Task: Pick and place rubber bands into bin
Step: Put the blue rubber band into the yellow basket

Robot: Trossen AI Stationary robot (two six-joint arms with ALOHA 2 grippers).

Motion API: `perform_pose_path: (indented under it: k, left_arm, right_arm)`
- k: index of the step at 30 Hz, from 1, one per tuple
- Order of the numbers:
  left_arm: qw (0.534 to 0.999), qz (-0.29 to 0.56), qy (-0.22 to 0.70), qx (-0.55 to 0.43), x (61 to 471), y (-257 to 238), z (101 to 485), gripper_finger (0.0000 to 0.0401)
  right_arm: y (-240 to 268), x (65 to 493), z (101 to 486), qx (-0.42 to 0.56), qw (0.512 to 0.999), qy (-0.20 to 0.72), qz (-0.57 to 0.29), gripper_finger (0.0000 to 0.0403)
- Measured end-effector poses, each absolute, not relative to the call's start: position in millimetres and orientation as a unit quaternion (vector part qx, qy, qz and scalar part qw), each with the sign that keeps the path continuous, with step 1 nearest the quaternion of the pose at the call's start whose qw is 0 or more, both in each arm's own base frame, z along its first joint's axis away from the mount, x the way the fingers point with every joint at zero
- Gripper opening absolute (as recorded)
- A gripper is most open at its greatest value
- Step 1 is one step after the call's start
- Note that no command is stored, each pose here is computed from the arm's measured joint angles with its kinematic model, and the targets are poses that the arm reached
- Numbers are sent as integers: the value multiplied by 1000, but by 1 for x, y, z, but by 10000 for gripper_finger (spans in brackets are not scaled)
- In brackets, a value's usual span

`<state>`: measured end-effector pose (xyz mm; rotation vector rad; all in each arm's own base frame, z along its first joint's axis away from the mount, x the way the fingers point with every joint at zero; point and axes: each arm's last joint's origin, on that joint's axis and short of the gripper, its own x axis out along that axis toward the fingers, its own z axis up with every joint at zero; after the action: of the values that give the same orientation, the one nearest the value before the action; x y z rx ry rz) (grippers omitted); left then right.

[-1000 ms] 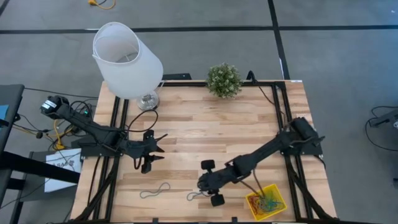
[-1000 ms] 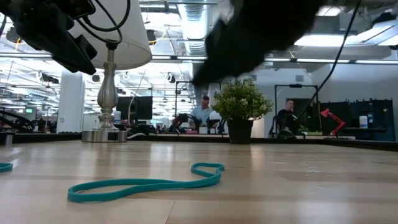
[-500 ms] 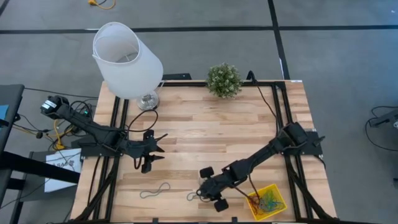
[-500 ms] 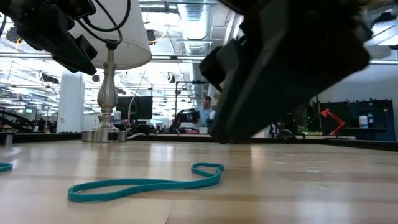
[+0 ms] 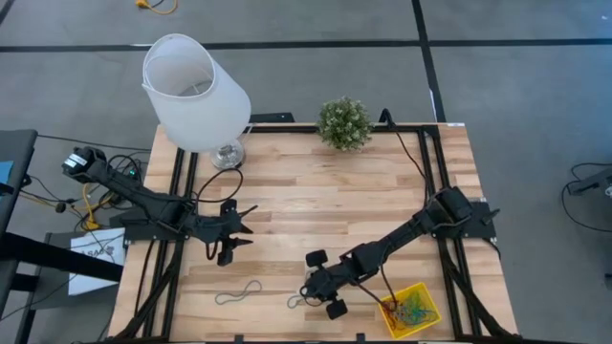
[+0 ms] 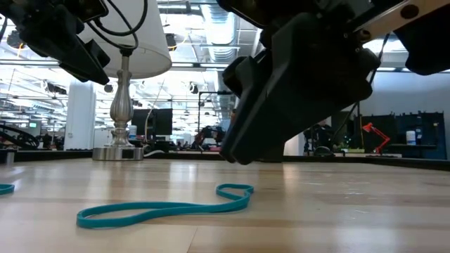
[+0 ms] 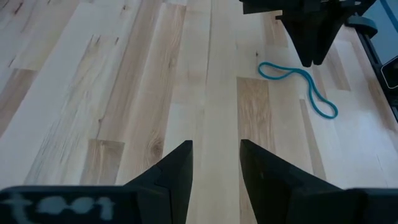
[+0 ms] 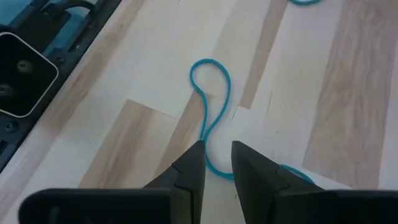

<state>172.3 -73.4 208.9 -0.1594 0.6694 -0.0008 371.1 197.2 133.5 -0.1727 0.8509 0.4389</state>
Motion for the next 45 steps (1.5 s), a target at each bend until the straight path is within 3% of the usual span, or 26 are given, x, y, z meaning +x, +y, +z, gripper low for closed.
perform_pose_path:
  k: [14,37,45]
  left_arm:
    - [941,1,329,-77,172,-73,209,121]
    - [941,1,328,-77,172,-73,209,121]
    - [941,1,328,-77,172,-73,209,121]
  right_arm:
    - [198,374,111,-104,874,422,218,72]
    - [197,373,110,-81,865,440,228,71]
    - [196,373,109,-83,860,443,238,11]
